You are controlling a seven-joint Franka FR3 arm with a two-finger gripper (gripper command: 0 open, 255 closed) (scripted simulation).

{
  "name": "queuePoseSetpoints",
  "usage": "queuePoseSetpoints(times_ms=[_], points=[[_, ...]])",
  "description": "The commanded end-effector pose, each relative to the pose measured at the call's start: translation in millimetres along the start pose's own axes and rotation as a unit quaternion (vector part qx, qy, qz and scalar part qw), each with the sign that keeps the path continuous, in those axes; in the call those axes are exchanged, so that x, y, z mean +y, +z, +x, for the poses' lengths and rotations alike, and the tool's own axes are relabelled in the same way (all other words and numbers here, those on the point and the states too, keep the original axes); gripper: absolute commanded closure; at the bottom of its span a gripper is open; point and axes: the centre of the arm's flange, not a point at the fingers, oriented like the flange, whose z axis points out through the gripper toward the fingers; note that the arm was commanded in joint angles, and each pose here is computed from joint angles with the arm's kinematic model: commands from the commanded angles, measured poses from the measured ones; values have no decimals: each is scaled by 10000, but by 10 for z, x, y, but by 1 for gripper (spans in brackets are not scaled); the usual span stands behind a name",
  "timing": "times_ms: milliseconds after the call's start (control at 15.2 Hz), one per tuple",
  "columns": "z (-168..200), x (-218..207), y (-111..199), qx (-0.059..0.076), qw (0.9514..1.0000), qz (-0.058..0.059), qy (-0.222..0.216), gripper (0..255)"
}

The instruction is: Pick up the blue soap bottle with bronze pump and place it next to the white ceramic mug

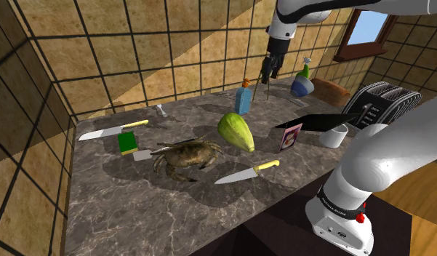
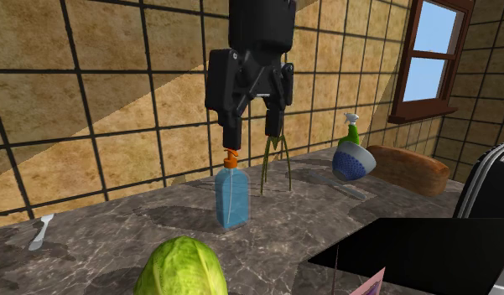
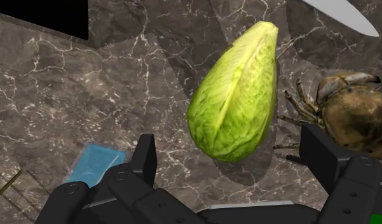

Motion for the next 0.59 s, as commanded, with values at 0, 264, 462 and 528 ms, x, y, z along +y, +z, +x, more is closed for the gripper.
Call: queuePoseSetpoints(times_ms=[0, 264, 462, 528], points=[[183, 171, 78, 39, 10000, -18, -7, 0], [509, 523, 249, 109, 9999, -39, -15, 0], [755, 788, 373, 162, 9999, -55, -22, 0], [837, 876, 414, 179, 9998, -60, -24, 0]])
